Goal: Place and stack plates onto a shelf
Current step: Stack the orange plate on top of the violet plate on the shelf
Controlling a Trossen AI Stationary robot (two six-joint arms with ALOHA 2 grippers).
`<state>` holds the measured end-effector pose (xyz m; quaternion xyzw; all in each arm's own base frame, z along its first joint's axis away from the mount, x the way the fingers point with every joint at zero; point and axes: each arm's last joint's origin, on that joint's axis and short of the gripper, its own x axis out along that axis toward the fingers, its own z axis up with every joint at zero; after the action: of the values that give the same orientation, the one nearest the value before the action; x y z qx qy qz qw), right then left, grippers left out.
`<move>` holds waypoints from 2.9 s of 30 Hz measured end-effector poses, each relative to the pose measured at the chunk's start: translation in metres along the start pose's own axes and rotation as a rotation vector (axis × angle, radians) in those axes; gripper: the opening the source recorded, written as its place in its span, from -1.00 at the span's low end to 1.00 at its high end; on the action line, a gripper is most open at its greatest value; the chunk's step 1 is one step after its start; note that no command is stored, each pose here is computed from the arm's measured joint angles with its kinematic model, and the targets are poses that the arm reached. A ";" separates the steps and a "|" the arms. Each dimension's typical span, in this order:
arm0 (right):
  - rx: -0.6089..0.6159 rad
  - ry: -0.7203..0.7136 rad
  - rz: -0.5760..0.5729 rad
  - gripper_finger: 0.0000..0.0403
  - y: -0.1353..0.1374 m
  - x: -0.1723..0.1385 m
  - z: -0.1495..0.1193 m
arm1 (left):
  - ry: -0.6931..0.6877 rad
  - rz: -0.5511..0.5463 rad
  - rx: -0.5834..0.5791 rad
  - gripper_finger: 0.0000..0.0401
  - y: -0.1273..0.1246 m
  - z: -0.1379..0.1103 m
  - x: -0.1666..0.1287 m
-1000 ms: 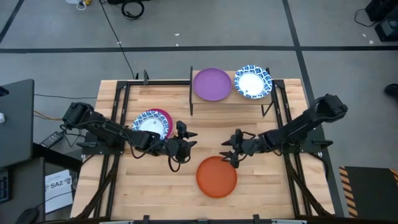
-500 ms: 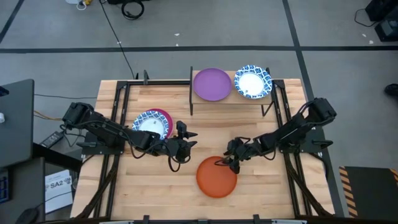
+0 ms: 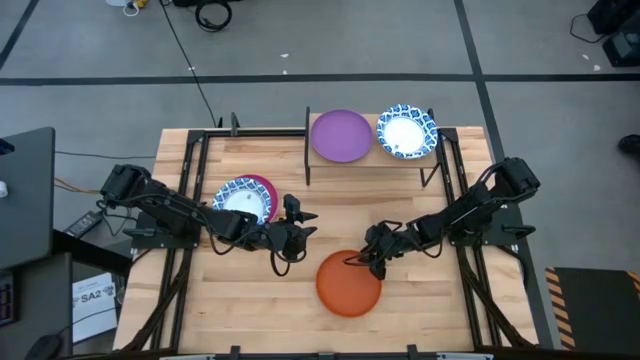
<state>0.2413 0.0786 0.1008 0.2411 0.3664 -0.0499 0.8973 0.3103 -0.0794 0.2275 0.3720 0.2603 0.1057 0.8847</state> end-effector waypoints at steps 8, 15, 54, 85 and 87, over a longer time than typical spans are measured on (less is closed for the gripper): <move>0.033 0.000 0.000 -0.62 0.000 0.000 0.000 | 0.000 0.000 -0.031 -0.08 0.000 0.000 0.000; 0.136 -0.008 0.007 -0.82 0.001 0.000 0.001 | 0.000 0.002 -0.136 -0.08 -0.001 0.000 -0.001; 0.138 -0.336 0.194 -0.92 0.052 -0.006 0.123 | 0.418 -0.346 -0.540 -0.08 0.045 -0.073 -0.171; 0.110 -0.250 -0.232 -0.90 -0.064 -0.127 0.312 | 0.425 -0.321 -0.475 -0.08 0.043 -0.076 -0.176; 0.141 -0.259 -0.267 -0.90 -0.079 -0.137 0.316 | 0.423 -0.322 -0.477 -0.08 0.043 -0.076 -0.176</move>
<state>0.3211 -0.1507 0.3569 0.2444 0.2724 -0.2245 0.9032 0.1215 -0.0703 0.2806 0.0791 0.4610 0.0977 0.8785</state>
